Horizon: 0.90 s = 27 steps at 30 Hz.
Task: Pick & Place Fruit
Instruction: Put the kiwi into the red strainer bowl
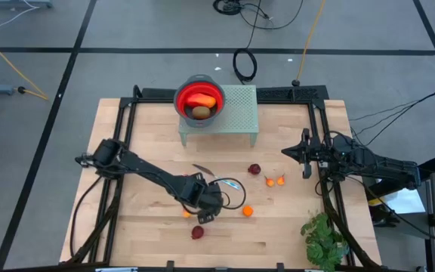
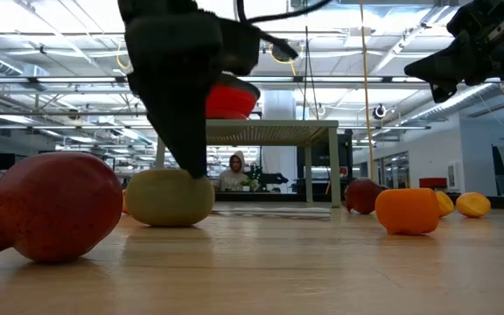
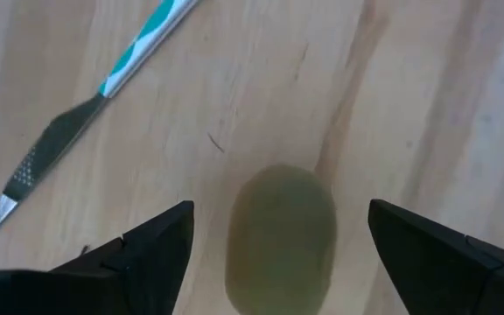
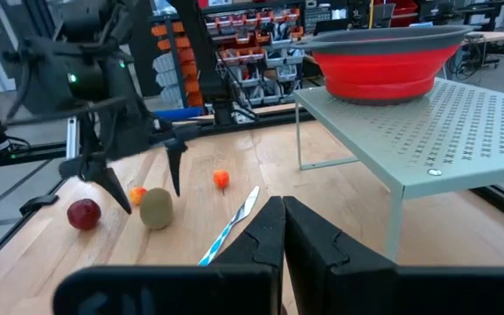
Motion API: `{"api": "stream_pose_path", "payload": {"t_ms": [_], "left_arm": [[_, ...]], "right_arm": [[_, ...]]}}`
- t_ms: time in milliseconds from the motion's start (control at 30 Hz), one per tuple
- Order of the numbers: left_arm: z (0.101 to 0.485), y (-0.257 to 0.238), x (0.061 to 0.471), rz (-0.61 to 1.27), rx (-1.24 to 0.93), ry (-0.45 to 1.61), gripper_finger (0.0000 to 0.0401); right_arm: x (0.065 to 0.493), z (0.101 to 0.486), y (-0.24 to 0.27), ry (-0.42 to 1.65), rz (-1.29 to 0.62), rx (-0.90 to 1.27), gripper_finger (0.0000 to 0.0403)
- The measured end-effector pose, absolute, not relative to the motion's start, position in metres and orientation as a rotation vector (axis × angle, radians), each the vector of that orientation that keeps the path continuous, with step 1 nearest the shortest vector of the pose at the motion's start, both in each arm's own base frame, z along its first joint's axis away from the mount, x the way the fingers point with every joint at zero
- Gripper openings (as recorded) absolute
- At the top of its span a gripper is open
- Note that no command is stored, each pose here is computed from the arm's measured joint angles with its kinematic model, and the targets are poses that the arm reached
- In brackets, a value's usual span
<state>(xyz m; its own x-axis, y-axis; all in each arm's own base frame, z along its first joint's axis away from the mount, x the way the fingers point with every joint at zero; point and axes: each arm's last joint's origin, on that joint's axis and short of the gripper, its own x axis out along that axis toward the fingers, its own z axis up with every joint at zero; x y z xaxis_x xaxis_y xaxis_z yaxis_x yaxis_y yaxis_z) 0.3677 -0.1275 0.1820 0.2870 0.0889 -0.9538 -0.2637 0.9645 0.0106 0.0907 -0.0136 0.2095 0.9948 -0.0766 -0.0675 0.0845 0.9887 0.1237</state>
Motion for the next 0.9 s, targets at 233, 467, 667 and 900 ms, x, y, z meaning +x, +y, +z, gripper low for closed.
{"api": "stream_pose_path", "payload": {"t_ms": [233, 467, 667, 900], "left_arm": [[0.167, -0.127, 0.368, 0.269, -0.148, 1.314, 0.0345], [0.156, -0.129, 0.370, 0.236, -0.130, 1.351, 0.0336], [0.149, -0.129, 0.364, 0.238, -0.116, 1.439, 0.0327], [0.149, -0.128, 0.363, 0.271, -0.156, 1.456, 0.0239]], "right_arm": [[0.091, 0.209, -0.014, 0.063, -0.081, 0.128, 0.0000], [0.091, 0.209, -0.014, 0.063, -0.081, 0.129, 0.0000], [0.091, 0.209, -0.014, 0.063, -0.081, 0.129, 0.0000], [0.091, 0.209, -0.014, 0.063, -0.081, 0.129, 0.0000]]}}
